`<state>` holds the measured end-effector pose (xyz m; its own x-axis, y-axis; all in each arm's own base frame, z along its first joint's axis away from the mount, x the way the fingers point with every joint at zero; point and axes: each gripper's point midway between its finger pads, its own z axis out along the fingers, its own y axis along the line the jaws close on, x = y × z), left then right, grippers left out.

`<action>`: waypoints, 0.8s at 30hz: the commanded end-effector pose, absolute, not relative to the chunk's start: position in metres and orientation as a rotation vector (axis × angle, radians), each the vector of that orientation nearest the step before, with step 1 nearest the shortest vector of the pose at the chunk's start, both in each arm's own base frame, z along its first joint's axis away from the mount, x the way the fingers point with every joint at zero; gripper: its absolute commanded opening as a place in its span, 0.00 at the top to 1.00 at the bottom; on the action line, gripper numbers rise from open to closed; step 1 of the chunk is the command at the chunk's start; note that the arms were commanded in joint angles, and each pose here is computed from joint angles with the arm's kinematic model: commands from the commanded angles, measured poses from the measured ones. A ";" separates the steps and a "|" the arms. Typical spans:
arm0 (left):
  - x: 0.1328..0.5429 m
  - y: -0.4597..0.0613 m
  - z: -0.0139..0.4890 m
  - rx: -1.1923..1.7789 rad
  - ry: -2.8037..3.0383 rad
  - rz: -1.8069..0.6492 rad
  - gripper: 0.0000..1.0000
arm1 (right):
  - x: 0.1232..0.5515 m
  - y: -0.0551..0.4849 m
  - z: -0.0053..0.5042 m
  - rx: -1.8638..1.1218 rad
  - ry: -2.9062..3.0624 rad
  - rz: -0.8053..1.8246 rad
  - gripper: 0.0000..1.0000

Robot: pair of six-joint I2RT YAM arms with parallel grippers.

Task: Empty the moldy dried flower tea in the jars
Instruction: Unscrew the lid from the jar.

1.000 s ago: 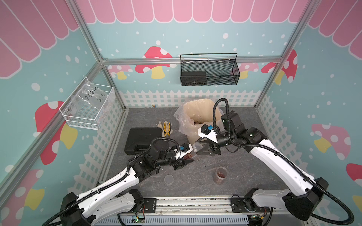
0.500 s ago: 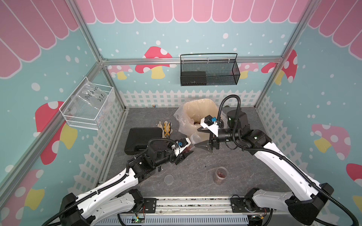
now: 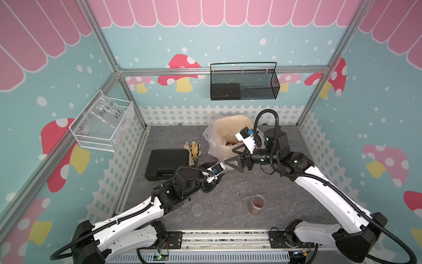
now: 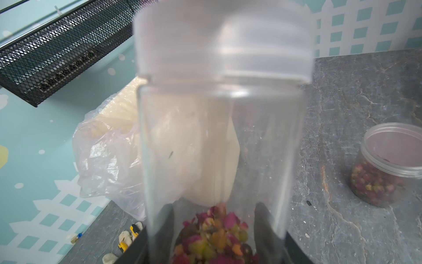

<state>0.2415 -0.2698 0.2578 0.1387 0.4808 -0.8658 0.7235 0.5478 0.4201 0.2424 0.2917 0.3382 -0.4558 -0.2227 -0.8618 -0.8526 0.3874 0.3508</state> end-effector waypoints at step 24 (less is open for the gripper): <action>0.172 -0.303 0.250 1.330 1.513 -0.742 0.92 | 0.219 0.285 0.322 -1.544 1.374 0.690 0.96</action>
<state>0.2176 -0.2804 0.2349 0.0935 0.4929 -0.8650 0.8473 0.4168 0.3291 0.2031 0.2895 0.3143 -0.1373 -0.4161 -0.8989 -0.9888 0.1114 0.0994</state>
